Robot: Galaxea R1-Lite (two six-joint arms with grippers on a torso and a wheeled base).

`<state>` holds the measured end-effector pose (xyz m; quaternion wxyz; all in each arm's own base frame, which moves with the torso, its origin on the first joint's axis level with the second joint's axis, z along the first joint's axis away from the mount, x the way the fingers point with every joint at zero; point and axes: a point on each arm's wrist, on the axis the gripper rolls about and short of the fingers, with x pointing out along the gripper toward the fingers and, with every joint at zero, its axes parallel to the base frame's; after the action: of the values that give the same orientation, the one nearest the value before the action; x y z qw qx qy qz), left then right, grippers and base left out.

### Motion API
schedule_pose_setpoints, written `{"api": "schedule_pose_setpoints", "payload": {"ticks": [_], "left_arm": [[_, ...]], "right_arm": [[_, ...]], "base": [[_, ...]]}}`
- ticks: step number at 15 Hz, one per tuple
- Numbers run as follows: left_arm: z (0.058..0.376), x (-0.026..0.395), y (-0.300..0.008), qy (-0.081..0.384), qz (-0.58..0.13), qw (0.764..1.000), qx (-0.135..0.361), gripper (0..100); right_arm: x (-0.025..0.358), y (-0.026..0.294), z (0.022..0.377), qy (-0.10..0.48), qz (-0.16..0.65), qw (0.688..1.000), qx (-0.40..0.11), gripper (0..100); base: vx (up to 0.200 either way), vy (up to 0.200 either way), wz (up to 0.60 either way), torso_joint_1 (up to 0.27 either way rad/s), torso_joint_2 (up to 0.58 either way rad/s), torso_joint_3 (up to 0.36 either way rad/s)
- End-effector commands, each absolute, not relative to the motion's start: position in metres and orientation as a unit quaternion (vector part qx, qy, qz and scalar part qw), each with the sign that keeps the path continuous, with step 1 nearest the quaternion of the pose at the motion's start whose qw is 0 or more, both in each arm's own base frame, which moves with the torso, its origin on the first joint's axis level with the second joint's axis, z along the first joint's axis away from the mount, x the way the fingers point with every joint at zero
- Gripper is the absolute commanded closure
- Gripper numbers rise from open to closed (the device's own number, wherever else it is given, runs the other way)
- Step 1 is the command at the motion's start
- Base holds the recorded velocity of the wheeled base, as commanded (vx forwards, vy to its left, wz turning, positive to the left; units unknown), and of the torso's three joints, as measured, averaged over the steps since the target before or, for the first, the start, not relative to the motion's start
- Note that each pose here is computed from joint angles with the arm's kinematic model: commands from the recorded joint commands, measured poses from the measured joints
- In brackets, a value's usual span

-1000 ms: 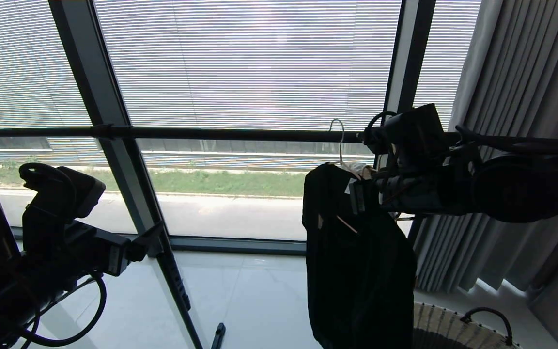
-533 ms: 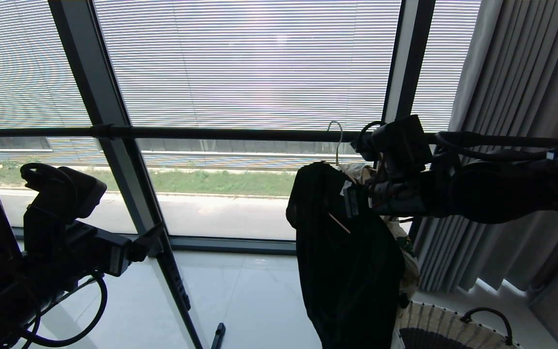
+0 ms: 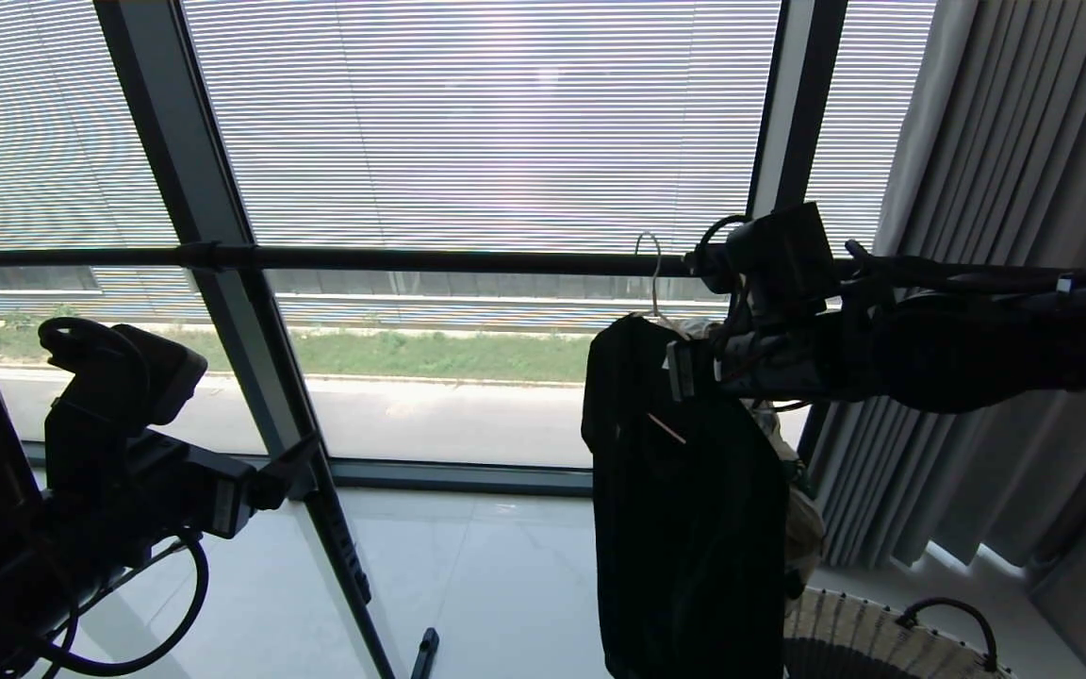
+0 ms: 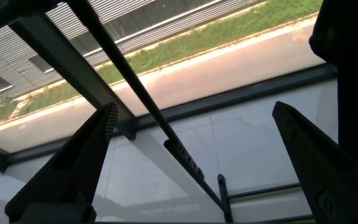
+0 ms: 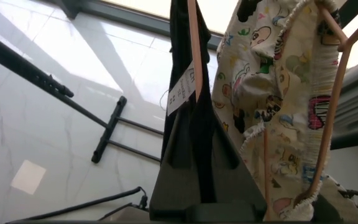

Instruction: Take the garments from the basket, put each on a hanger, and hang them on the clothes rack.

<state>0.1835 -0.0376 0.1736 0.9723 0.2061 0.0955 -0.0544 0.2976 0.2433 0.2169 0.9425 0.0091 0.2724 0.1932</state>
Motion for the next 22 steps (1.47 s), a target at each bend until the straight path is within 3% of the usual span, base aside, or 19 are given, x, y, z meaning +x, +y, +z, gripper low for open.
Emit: {"api": "schedule_pose_setpoints", "payload": {"ticks": [1,6,7,10,14,16,19,22], "left_arm": [[0.174,0.183,-0.037,0.095,-0.054,0.972,0.206,0],[0.174,0.183,-0.037,0.094,-0.054,0.973,0.206,0],[0.174,0.183,-0.037,0.094,-0.054,0.973,0.206,0],[0.174,0.183,-0.037,0.094,-0.054,0.973,0.206,0],[0.175,0.182,-0.035,0.092,-0.047,0.973,0.205,0],[0.177,0.183,-0.023,0.096,-0.015,0.975,0.202,0],[0.177,0.184,-0.009,0.101,0.022,0.975,0.198,0],[0.18,0.183,-0.006,0.098,0.031,0.971,0.216,0]], "right_arm": [[0.3,0.245,0.213,0.277,0.192,0.942,0.007,100],[0.302,0.246,0.218,0.277,0.192,0.941,0.004,100],[0.302,0.246,0.219,0.282,0.191,0.94,0.002,0],[0.301,0.245,0.22,0.282,0.188,0.941,0.001,0],[0.284,0.23,0.248,0.257,0.183,0.949,0.013,0],[0.254,0.198,0.275,0.268,0.172,0.948,0.004,0],[0.201,0.156,0.299,0.257,0.191,0.945,-0.07,0],[0.177,0.122,0.297,0.239,0.154,0.95,-0.126,0]], "base": [[0.0,0.0,0.0,0.0,0.0,0.0],[0.0,0.0,0.0,0.0,0.0,0.0],[0.0,0.0,0.0,0.0,0.0,0.0],[0.0,0.0,0.0,0.0,0.0,0.0],[0.0,0.0,0.0,0.0,0.0,0.0],[0.0,0.0,0.0,0.0,0.0,0.0],[0.0,0.0,0.0,0.0,0.0,0.0],[0.0,0.0,0.0,0.0,0.0,0.0]]}}
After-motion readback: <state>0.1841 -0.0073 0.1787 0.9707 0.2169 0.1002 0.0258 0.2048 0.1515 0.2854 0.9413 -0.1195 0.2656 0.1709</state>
